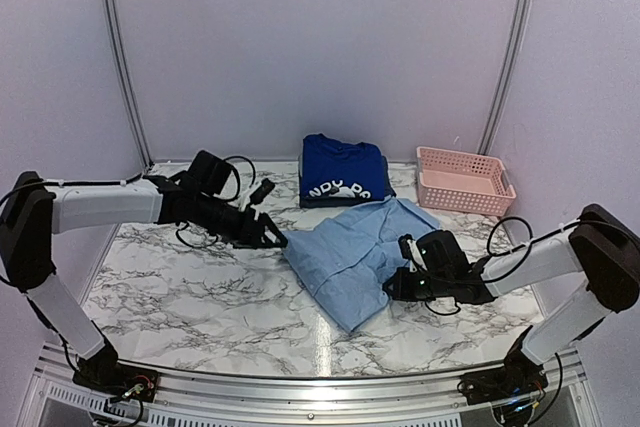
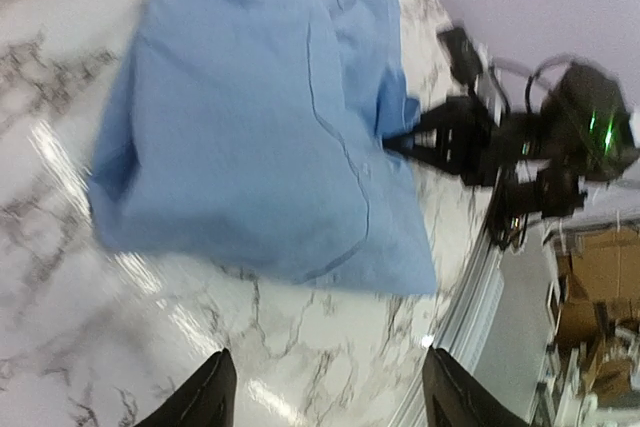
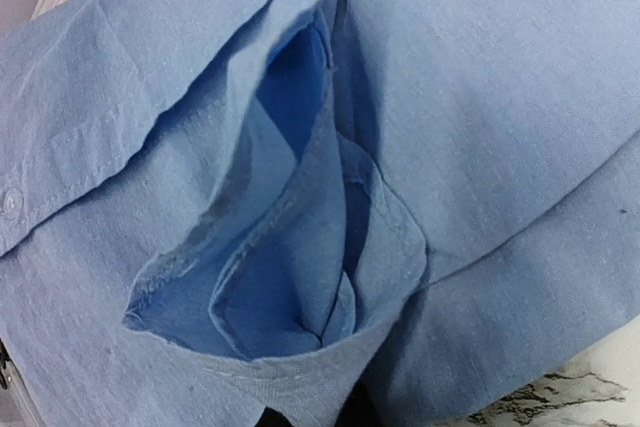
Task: Fold and stack the mixed laundry pile
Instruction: Fold the rectangle-folded shirt at the center of the board, then move the 2/3-rectangle-folded shirt to the center of the board.
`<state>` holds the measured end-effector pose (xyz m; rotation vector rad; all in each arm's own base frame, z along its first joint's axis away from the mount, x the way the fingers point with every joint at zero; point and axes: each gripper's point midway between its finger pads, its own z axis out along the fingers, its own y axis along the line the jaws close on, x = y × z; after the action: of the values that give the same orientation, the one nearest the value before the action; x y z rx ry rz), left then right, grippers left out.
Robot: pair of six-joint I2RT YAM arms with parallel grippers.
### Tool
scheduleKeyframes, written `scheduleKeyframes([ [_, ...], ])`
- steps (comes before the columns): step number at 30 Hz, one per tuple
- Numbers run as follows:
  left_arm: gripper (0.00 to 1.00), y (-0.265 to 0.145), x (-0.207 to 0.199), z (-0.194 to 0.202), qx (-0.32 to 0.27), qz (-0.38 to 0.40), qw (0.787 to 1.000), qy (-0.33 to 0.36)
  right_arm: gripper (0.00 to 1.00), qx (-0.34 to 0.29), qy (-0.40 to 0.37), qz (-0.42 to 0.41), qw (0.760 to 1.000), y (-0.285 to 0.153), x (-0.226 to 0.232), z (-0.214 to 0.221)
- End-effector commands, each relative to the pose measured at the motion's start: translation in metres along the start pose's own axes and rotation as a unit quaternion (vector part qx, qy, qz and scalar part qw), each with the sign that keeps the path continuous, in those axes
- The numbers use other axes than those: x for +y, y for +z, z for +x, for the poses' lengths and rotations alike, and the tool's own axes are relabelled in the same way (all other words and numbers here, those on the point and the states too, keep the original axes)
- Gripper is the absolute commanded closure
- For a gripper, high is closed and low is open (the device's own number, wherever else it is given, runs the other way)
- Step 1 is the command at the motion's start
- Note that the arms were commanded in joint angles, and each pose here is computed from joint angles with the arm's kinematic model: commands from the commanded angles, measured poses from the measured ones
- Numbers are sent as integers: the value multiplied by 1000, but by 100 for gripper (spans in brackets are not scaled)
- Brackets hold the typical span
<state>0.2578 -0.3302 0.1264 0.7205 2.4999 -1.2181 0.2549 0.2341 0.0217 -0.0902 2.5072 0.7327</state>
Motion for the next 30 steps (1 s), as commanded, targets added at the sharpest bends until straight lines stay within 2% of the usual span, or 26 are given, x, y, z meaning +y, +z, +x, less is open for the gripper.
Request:
scheduleKeyframes([
  [1,32,-32,16,-64,-80,-64,995,-9,95,85,44,25,995,2,-26,51],
  [4,30,-20,36,-76,-74,-95,993,-16,95,93,53,31,994,2,-32,60],
  [8,30,15,50,-77,-35,-69,997,-29,94,91,58,23,994,3,-28,58],
  [12,31,44,43,-61,8,-33,999,-7,91,92,58,13,994,4,-20,52],
  [14,33,54,41,-44,30,-22,999,-13,86,92,62,15,994,0,-18,50],
  [19,49,57,29,12,77,-20,997,-18,68,89,87,30,992,-22,-19,48],
  [24,59,42,17,71,113,-24,993,-23,43,56,114,63,990,-61,-28,41],
  [27,57,32,3,97,126,-23,992,-19,39,40,121,68,990,-79,-33,43],
  [30,45,21,-17,101,118,-13,993,-13,39,39,122,39,991,-87,-26,46],
])
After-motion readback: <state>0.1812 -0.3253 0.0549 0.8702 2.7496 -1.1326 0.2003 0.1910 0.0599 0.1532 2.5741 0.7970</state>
